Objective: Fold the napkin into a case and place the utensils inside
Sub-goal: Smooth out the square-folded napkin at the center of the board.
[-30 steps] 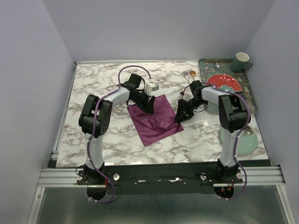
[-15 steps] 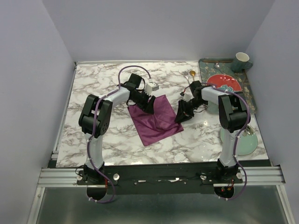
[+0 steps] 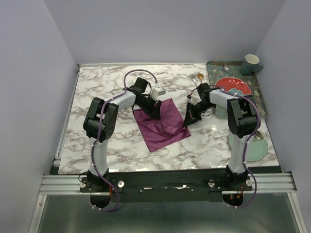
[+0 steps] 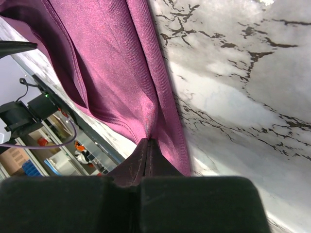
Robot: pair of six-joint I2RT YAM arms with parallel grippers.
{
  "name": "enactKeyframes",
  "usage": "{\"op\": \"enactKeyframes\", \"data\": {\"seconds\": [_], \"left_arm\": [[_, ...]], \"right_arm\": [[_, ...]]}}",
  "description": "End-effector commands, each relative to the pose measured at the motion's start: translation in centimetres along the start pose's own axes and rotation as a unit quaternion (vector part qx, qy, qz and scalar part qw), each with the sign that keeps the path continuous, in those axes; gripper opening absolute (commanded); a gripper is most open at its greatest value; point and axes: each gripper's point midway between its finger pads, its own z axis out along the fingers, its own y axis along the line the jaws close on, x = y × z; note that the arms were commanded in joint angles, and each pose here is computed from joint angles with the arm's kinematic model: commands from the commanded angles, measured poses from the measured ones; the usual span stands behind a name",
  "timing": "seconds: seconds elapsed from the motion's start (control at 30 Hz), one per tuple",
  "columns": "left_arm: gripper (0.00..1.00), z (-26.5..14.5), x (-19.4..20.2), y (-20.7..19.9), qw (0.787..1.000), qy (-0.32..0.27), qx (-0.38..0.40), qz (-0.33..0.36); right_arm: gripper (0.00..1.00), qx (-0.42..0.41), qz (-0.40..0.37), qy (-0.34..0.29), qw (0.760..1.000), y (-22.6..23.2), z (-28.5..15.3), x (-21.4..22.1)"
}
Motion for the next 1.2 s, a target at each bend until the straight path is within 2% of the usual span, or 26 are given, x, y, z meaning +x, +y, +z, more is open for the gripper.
{"op": "enactKeyframes", "data": {"seconds": [0.0,0.13,0.5,0.8,0.93,1.1,1.17], "left_arm": [[0.61,0.8,-0.1,-0.2,1.0,0.003,0.014,-0.018],[0.65,0.7,-0.9,0.5,1.0,-0.007,-0.007,-0.021],[0.65,1.3,-0.1,0.7,0.999,0.001,-0.006,-0.032],[0.51,-1.0,2.3,-3.2,0.998,0.039,0.045,-0.002],[0.44,-2.0,4.3,-4.8,0.994,0.076,0.079,0.012],[0.41,-3.3,6.8,-6.3,0.987,0.121,0.1,0.02],[0.41,-3.8,7.4,-6.4,0.986,0.126,0.1,0.048]], "right_arm": [[0.01,-0.003,-0.004,0.006,1.0,0.4,0.1,-0.1],[0.01,0.0,-0.004,0.004,1.0,0.2,0.1,-0.2],[0.01,0.01,-0.002,0.006,1.0,-0.5,0.4,-0.1],[0.01,0.021,0.001,0.007,1.0,-0.9,0.6,0.0],[0.01,0.032,0.007,0.004,0.999,-1.4,0.6,-0.2],[0.01,0.032,0.008,0.004,0.999,-1.4,0.6,-0.2],[0.01,0.034,0.005,0.003,0.999,-1.3,0.6,-0.2]]}}
